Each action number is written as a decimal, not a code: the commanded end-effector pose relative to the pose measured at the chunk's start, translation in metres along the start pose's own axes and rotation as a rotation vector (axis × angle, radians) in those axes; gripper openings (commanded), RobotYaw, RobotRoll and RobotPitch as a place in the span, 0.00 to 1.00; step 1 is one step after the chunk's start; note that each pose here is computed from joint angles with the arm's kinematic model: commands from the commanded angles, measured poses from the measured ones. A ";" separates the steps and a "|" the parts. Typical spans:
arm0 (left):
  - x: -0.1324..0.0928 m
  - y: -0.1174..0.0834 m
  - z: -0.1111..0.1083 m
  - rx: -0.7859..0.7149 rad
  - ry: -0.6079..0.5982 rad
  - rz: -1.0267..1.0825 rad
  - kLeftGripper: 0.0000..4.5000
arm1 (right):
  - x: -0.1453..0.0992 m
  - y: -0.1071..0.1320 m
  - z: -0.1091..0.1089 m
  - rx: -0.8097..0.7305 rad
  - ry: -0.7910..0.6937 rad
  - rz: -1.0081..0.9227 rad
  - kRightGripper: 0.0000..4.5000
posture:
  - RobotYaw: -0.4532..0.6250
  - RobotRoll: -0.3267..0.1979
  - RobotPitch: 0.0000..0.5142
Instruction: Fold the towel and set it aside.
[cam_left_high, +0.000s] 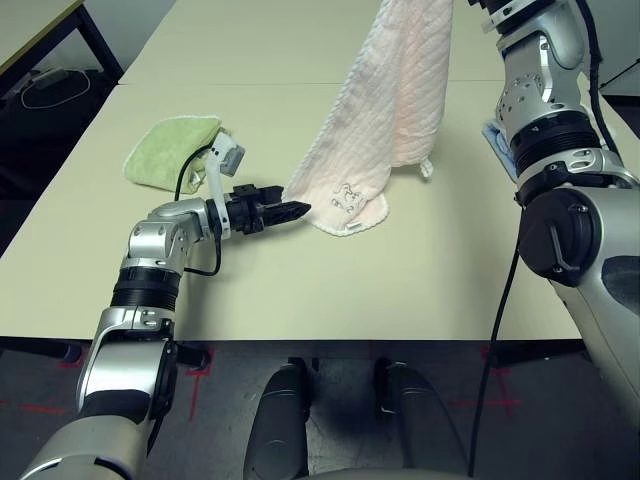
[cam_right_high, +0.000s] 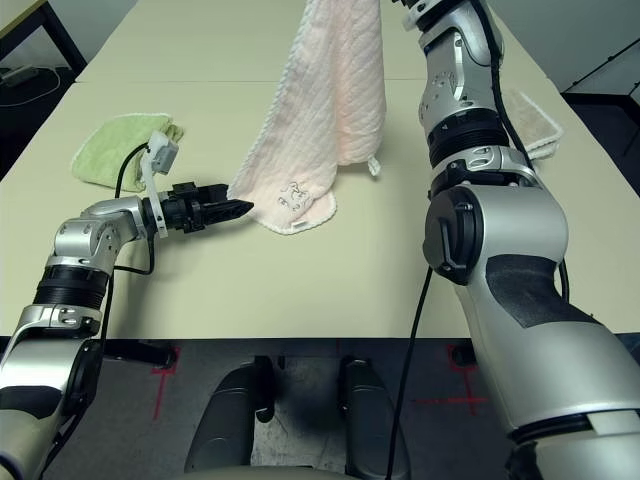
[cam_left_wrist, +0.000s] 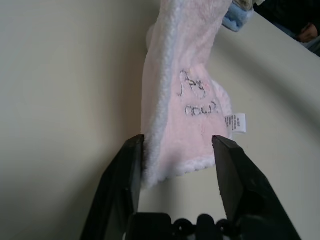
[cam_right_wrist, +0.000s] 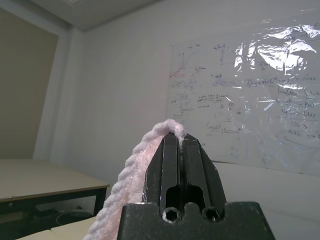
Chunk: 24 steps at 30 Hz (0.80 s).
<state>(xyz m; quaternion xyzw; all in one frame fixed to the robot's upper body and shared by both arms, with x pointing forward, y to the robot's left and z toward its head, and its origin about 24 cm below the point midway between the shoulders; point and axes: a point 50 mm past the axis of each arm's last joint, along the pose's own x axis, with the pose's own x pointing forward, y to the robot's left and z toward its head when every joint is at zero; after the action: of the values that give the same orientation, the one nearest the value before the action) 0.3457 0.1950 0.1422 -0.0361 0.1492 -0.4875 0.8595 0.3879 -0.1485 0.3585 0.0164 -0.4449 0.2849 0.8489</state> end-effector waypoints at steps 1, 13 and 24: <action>-0.003 0.001 -0.009 -0.033 0.045 -0.002 0.29 | -0.001 -0.002 0.004 -0.017 -0.009 0.001 0.00 | 0.43 0.62 0.34; -0.021 0.008 -0.007 0.017 0.164 0.027 0.01 | -0.010 -0.010 -0.002 -0.019 0.044 -0.028 0.00 | 0.43 0.62 0.35; -0.041 0.022 0.069 0.313 -0.171 0.404 0.01 | -0.071 -0.031 -0.046 -0.014 0.406 -0.080 0.00 | 0.43 0.62 0.38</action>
<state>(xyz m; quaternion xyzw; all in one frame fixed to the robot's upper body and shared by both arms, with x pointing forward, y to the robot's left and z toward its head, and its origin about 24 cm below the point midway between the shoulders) 0.3640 0.2341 0.2102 0.0703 0.0158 -0.3427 0.9367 0.4060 -0.1894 0.2864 -0.0218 -0.2819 0.2474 0.9267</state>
